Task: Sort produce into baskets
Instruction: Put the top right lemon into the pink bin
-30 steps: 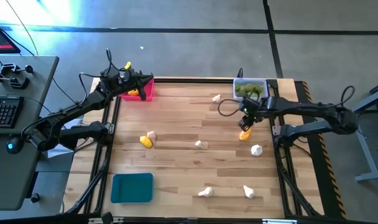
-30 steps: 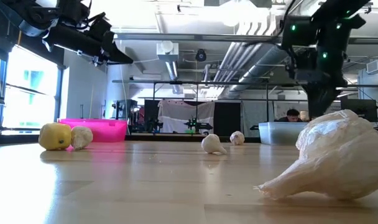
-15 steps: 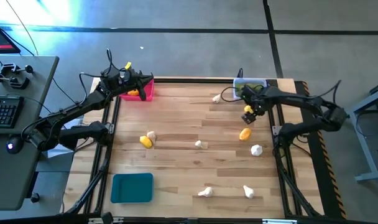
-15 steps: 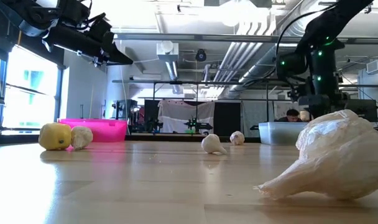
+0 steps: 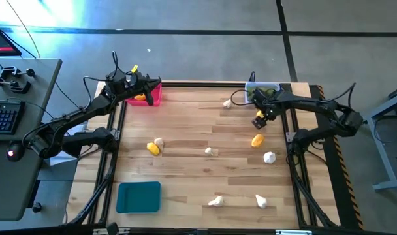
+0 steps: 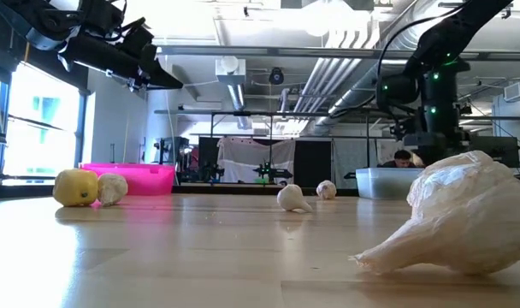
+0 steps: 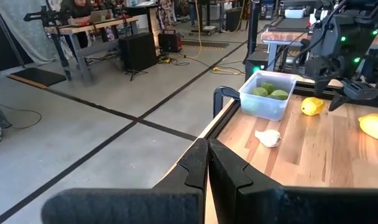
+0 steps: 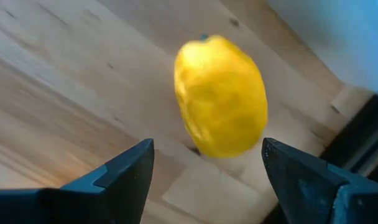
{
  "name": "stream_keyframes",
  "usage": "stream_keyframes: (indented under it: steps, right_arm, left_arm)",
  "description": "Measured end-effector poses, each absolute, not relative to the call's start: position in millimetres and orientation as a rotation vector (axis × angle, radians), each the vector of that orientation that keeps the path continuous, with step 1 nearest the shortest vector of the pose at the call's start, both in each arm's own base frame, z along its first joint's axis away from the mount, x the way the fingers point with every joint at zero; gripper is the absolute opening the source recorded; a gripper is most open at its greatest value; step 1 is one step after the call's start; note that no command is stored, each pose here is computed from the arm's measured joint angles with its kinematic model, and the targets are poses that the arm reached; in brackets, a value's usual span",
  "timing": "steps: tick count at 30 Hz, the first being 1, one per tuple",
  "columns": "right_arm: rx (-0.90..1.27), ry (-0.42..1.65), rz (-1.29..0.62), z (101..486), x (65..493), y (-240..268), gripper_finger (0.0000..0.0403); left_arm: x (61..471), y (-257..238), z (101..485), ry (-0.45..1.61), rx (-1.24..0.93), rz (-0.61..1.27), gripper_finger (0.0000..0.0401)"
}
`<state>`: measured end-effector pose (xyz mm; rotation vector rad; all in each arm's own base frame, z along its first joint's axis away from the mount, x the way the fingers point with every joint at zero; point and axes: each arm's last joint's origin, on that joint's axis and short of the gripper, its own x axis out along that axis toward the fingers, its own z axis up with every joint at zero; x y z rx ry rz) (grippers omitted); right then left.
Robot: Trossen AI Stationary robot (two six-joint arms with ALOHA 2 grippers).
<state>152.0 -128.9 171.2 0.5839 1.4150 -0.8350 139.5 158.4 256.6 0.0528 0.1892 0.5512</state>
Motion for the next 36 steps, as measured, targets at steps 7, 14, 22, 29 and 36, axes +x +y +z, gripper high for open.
stream_keyframes:
  steps: [7, 14, 22, 29, 36]
  right_arm:
    - [0.57, 1.412, -0.817, 167, 156, -132, 0.0288]
    - [0.417, 1.49, -0.73, 151, 164, -140, 0.0288]
    - [0.277, 1.447, -0.568, 146, 175, -146, 0.0266]
    - [0.359, 1.441, -0.453, 145, 175, -141, 0.0175]
    - [0.449, 1.12, -0.349, 157, 203, -136, 0.0117]
  left_arm:
    - [139, 158, 256, 0.197, 0.048, 0.551, 0.0]
    - [139, 158, 255, 0.202, 0.044, 0.551, 0.0]
    - [139, 158, 253, 0.22, 0.031, 0.549, 0.0]
    - [139, 158, 251, 0.232, -0.004, 0.549, 0.0]
    - [142, 153, 254, 0.17, -0.102, 0.384, 0.0]
